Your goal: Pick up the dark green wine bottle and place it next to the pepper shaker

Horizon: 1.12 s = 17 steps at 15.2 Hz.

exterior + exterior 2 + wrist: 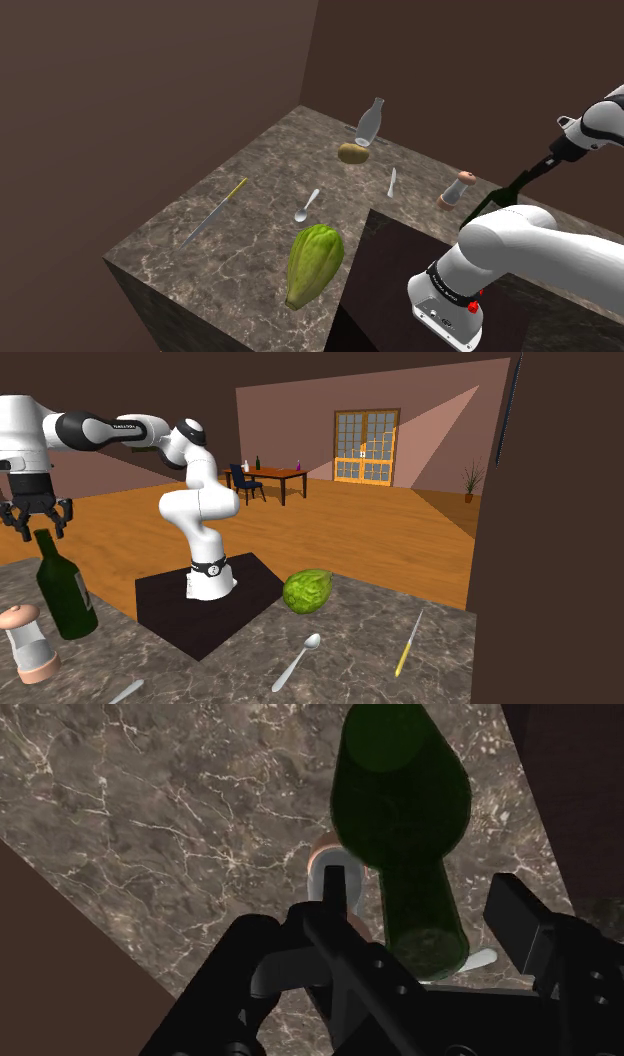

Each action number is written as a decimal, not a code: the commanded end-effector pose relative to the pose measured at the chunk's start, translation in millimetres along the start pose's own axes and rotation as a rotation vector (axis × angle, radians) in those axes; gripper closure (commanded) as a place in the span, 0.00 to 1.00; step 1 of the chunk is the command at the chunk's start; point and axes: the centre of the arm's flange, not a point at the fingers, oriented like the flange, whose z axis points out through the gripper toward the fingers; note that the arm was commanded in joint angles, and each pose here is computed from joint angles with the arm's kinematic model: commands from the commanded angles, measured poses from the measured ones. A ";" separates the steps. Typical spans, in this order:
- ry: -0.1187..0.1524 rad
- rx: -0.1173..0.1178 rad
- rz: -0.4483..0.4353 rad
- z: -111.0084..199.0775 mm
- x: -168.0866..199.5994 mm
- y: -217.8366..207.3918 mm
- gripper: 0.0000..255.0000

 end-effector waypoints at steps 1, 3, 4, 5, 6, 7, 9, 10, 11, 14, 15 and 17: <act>0.000 0.000 0.000 -0.1 0.0 0.0 0.00; 0.000 0.000 0.000 -0.1 0.0 0.0 0.00; 0.000 0.000 0.000 -0.1 0.0 0.0 0.00; 0.000 0.000 0.000 -0.1 0.0 0.0 0.00; 0.000 0.000 0.000 -13.3 0.0 0.0 0.00; 0.000 0.000 0.000 -26.5 0.0 0.0 0.00; 0.000 0.000 0.000 -50.1 0.0 0.0 0.00; 0.000 0.000 0.000 -50.1 0.0 0.0 0.00; 0.000 0.000 0.000 -50.1 0.0 0.0 0.00; 0.000 0.000 0.000 -50.1 0.0 0.0 0.00; 0.000 0.000 0.000 -50.1 0.0 0.0 0.00; 0.000 0.000 0.000 -50.0 0.0 0.0 0.00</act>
